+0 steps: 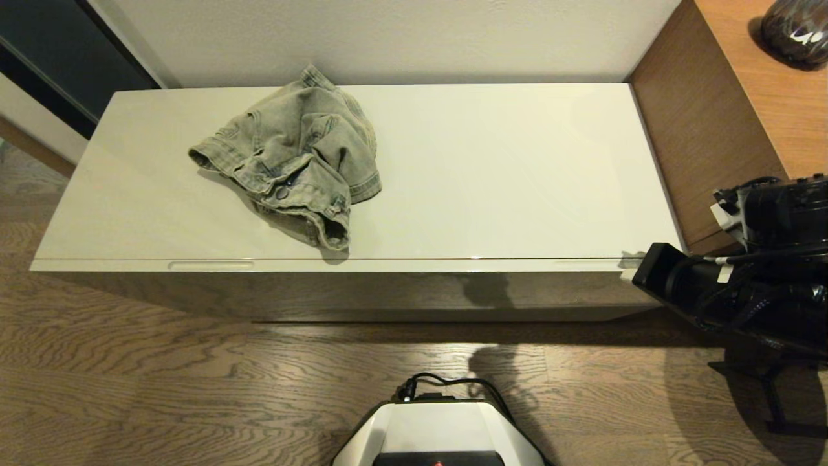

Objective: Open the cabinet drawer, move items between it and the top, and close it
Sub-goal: Open the drawer

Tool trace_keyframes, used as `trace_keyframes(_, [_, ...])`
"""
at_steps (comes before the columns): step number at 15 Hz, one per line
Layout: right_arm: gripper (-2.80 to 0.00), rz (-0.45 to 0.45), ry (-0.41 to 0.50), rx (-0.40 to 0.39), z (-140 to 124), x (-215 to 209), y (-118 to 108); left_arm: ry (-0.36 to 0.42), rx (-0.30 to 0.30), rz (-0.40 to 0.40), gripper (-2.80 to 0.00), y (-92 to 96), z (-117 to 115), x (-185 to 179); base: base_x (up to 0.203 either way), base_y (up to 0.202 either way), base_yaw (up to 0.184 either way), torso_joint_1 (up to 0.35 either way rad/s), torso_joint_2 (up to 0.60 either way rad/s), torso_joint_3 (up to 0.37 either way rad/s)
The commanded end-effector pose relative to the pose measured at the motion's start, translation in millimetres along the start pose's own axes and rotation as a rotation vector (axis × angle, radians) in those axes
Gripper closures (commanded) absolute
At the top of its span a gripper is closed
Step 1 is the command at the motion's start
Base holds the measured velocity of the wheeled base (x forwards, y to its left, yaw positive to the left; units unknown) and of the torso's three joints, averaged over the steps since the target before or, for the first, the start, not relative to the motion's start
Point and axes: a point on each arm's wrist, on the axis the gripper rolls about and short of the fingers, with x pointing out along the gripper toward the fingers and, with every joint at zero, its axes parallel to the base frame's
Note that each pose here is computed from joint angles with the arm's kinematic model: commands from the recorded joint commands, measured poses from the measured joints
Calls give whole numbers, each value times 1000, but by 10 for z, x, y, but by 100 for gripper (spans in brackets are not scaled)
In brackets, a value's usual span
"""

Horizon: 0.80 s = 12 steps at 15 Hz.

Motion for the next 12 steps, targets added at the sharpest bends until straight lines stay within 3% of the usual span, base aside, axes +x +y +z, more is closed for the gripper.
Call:
trace_keyframes(1, [0, -5, -9, 14, 25, 9, -17, 1, 1, 0, 0, 0, 0, 1, 0, 0, 0, 0, 0, 0])
trace_keyframes(7, [0, 31, -73, 38, 87, 226, 29, 1, 1, 0, 0, 0, 0, 1, 0, 0, 0, 0, 0, 0])
trace_keyframes(12, [0, 15, -56, 35, 57, 291, 19, 1, 1, 0, 0, 0, 0, 1, 0, 0, 0, 0, 0, 0])
